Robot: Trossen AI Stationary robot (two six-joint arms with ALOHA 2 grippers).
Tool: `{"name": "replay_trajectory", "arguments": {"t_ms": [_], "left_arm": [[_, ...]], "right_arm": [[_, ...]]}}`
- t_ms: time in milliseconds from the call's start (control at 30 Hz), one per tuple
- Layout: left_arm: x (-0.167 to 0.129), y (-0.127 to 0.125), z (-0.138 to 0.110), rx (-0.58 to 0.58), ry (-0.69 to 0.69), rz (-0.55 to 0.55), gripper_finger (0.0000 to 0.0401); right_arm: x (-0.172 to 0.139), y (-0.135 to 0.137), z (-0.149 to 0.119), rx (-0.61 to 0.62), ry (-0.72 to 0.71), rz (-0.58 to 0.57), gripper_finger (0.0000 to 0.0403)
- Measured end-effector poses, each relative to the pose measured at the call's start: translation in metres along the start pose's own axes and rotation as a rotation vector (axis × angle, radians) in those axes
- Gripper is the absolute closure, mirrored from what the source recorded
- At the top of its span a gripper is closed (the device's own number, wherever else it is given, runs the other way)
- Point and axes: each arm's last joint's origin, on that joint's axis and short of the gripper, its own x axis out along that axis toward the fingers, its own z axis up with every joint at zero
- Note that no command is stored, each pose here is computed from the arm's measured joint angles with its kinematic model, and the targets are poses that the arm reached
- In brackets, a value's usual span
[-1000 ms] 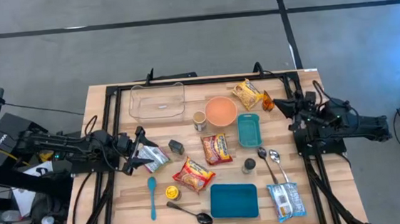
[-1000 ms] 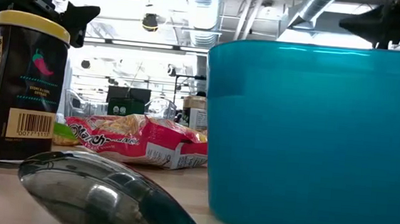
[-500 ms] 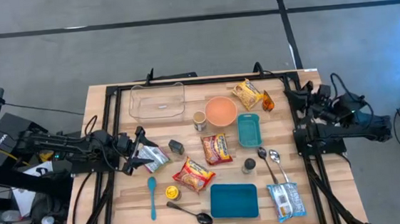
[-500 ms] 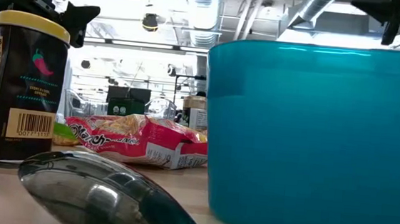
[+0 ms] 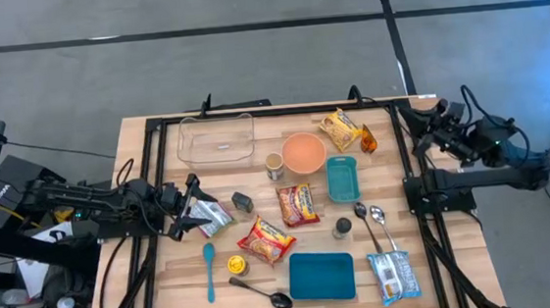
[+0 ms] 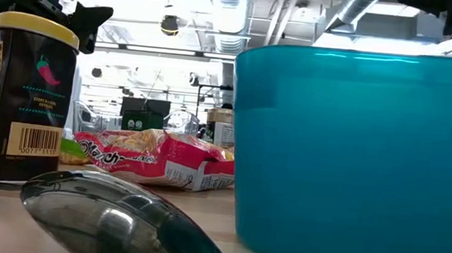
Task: Pick & Place Food Item
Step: Put the orange seasoning pack into the blue bin
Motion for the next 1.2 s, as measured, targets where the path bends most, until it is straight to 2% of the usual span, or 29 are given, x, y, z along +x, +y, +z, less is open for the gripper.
{"name": "replay_trajectory", "arguments": {"t_ms": [233,500,700,1000,1200], "left_arm": [[0.000,0.000,0.000,0.000,0.000,0.000,0.0130],[0.000,0.000,0.000,0.000,0.000,0.001,0.0130],[0.000,0.000,0.000,0.000,0.000,0.001,0.0130],[0.000,0.000,0.000,0.000,0.000,0.000,0.0130],[0.000,0.000,0.000,0.000,0.000,0.000,0.0130]], "right_arm": [[0.017,0.014,0.010,-0.069,0.102,-0.029,0.0403],[0.035,0.027,0.016,-0.073,0.262,-0.070,0.0403],[0.042,0.031,0.013,-0.074,0.403,-0.127,0.0403],[0.057,0.024,0.003,-0.091,0.526,-0.294,0.0403],[0.076,0.019,-0.009,-0.045,0.676,-0.257,0.0403]]}}
